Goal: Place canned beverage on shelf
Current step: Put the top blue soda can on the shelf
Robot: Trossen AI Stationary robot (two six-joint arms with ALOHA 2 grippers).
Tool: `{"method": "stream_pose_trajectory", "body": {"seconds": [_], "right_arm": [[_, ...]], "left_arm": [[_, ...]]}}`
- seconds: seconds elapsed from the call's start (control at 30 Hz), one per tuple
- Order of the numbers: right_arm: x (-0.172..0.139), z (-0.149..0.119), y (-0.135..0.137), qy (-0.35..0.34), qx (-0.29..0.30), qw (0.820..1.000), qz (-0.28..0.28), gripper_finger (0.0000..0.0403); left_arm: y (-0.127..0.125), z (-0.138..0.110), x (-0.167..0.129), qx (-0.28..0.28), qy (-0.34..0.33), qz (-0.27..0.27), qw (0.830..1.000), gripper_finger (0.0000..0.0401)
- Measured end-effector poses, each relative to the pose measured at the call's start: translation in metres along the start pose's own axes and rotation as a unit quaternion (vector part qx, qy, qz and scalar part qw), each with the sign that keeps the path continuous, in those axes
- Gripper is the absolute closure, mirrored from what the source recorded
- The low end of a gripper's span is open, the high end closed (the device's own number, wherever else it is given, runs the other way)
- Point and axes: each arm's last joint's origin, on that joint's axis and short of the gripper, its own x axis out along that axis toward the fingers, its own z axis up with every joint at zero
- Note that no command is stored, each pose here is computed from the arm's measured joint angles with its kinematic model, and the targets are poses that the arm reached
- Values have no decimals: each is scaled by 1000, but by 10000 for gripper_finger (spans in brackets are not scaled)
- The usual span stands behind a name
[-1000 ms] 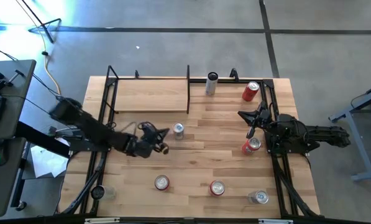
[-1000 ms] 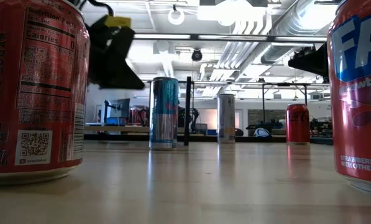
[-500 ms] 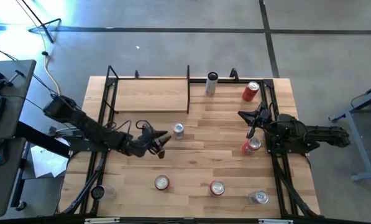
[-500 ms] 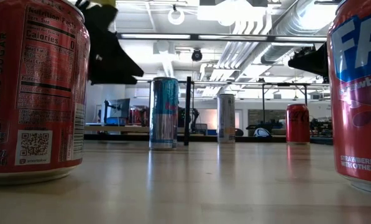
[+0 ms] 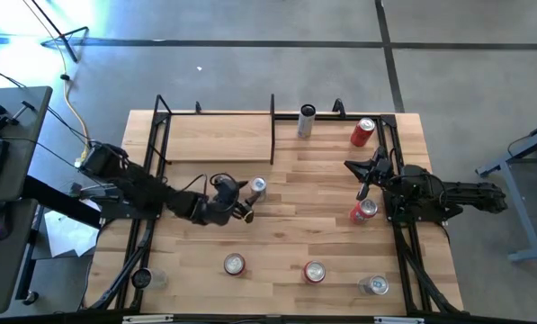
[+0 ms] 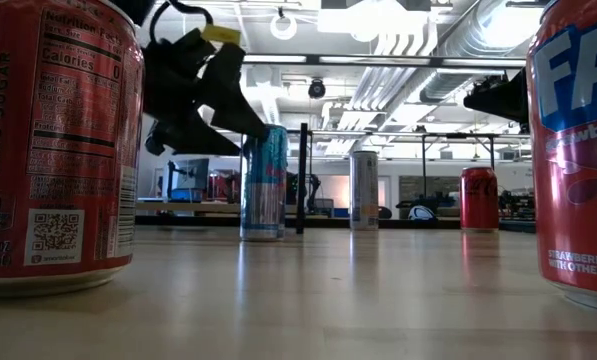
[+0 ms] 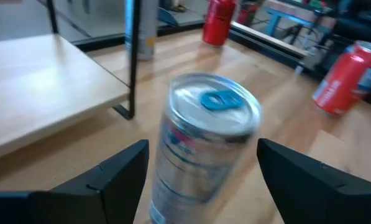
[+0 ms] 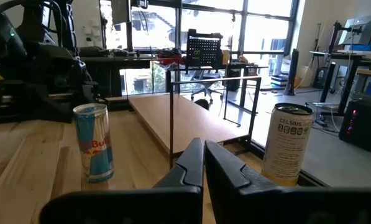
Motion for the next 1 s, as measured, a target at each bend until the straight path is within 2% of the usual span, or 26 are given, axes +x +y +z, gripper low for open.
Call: {"method": "stream_pose_trajectory", "body": {"seconds": [0.17,0.33,0.57,0.77,1.0], "right_arm": [[0,0,0,2,-1,1000,0,402],[0,0,0,3,-1,1000,0,402],[0,0,0,2,-1,1000,0,402],[0,0,0,2,-1,1000,0,402],[0,0,0,3,-1,1000,0,402]], "left_arm": [[2,6,6,-15,-11,3,1000,110],[0,11,7,-7,-25,-10,1000,112],[5,12,15,-7,-23,-1,1000,110],[5,8,24,15,-14,5,1000,110],[-1,19,31,46,-32,8,998,117]]}}
